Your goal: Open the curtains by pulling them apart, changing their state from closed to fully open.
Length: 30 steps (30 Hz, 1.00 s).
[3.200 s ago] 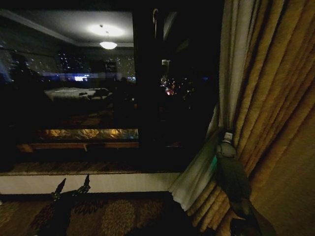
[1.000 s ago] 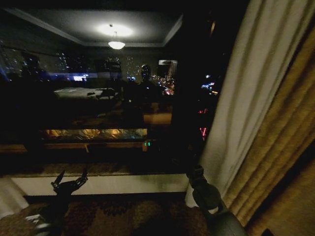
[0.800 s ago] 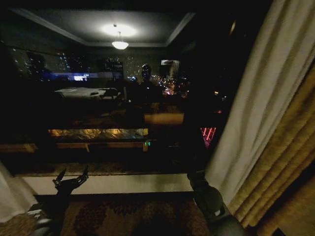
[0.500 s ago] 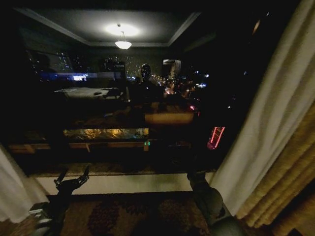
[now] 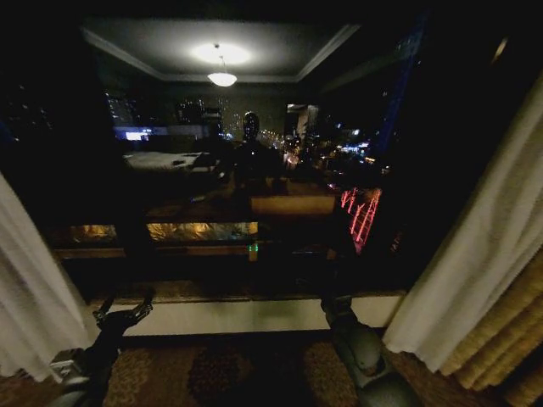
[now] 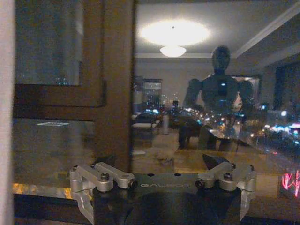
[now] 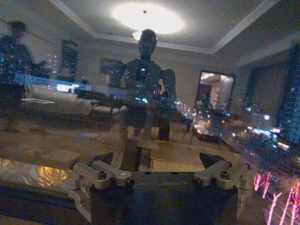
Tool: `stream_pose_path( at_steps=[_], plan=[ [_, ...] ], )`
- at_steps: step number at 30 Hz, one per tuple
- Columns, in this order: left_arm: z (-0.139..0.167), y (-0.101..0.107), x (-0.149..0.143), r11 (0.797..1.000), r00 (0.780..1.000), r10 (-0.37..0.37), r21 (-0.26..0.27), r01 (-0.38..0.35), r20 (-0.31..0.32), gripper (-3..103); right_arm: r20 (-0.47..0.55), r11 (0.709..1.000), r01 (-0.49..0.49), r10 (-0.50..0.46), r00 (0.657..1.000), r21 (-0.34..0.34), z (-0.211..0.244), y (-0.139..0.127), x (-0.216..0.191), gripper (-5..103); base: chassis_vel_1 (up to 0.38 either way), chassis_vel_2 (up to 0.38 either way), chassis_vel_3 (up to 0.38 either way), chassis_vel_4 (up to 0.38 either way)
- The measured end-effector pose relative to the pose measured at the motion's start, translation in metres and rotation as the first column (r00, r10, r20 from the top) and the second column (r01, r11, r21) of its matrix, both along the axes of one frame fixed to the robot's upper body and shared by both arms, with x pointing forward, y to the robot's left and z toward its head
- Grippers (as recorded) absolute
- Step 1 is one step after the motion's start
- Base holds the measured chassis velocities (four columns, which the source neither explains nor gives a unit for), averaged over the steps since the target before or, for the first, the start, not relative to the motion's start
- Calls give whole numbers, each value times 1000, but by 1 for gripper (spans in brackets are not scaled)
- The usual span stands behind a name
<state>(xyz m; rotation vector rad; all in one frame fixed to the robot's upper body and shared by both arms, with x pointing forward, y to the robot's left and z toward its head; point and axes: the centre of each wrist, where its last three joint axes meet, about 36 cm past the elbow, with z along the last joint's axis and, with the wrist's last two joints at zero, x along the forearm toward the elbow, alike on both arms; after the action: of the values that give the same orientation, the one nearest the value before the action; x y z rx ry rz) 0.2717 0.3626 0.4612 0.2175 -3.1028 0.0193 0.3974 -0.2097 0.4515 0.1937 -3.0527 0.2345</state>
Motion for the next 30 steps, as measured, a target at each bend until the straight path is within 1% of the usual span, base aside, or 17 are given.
stream_pose_path(
  at_steps=[30],
  plan=[
    [2,-7,-6,1000,1000,-9,0,9,4,100,11,1000,1,-1,1000,5,-1,0,3,100,353,357,-350,-355]
  ],
)
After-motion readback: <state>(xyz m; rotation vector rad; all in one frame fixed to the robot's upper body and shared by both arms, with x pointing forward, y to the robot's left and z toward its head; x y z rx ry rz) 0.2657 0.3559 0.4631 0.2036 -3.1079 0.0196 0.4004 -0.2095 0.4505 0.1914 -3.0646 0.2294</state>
